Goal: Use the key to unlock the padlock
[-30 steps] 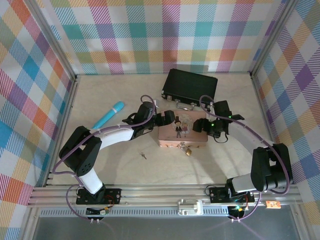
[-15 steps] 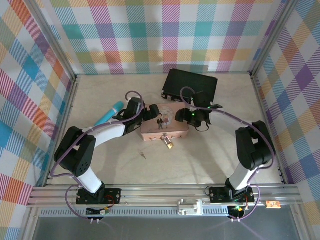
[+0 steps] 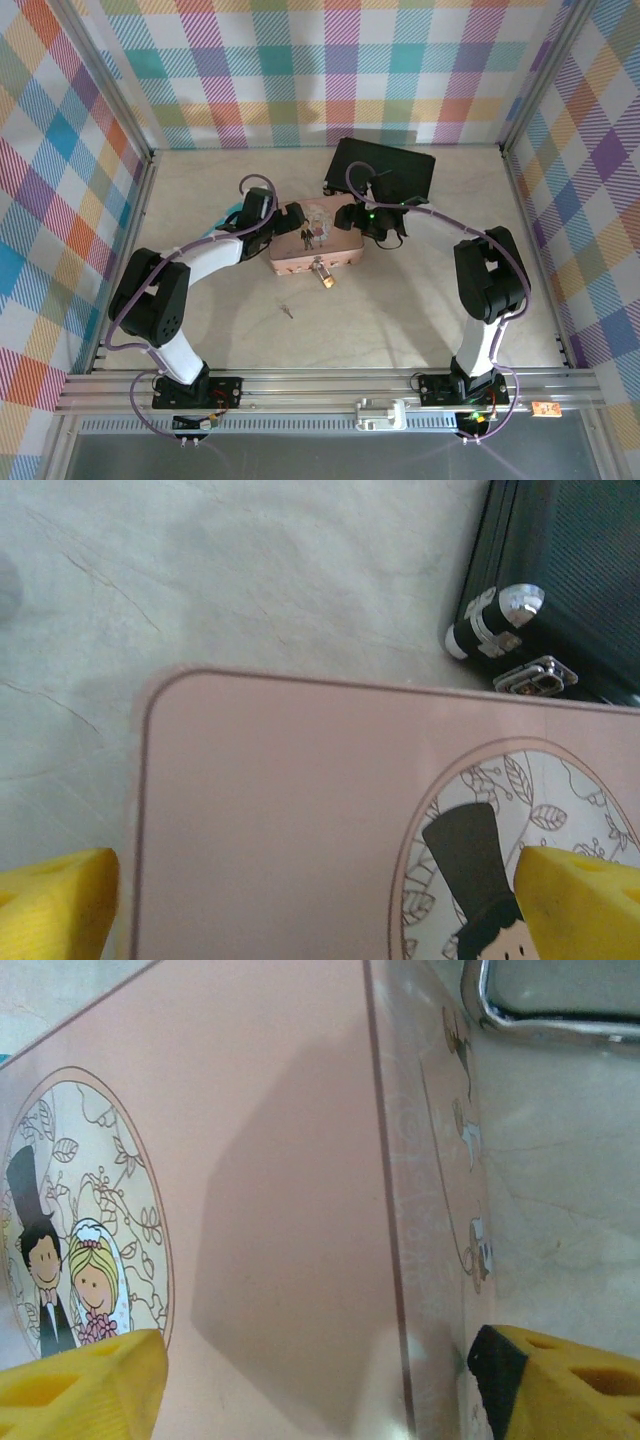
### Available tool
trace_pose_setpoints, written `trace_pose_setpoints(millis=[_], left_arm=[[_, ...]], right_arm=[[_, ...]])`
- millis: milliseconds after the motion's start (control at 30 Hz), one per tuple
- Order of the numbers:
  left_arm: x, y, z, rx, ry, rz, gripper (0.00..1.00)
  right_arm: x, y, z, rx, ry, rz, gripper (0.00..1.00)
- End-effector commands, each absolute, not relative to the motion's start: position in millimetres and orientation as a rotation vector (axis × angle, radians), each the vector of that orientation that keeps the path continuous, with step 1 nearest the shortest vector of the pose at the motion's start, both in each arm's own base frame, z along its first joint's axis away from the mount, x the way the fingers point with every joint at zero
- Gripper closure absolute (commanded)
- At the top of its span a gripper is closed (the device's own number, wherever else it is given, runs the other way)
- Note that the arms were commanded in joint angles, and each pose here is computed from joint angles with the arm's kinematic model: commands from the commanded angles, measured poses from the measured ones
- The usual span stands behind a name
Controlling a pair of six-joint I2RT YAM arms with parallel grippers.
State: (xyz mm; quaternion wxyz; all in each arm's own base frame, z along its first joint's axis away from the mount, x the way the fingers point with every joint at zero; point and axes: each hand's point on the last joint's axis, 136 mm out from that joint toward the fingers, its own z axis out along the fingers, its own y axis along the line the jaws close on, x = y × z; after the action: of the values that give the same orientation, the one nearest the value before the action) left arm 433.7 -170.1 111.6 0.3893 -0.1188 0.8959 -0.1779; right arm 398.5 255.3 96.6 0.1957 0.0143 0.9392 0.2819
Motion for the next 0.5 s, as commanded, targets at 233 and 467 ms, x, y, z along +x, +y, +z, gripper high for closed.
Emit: trace_pose_setpoints(millis=[233, 467], left_arm=[[420, -105, 161, -0.349, 2.215, -0.362, 0.0], [377, -91, 176, -0.391, 2.188, -0.427, 0.0]], right_arm=[[337, 258, 145, -0.395, 2.617, 0.473, 0.15], [243, 338, 121, -0.75, 2.69, 0.492, 0.21]])
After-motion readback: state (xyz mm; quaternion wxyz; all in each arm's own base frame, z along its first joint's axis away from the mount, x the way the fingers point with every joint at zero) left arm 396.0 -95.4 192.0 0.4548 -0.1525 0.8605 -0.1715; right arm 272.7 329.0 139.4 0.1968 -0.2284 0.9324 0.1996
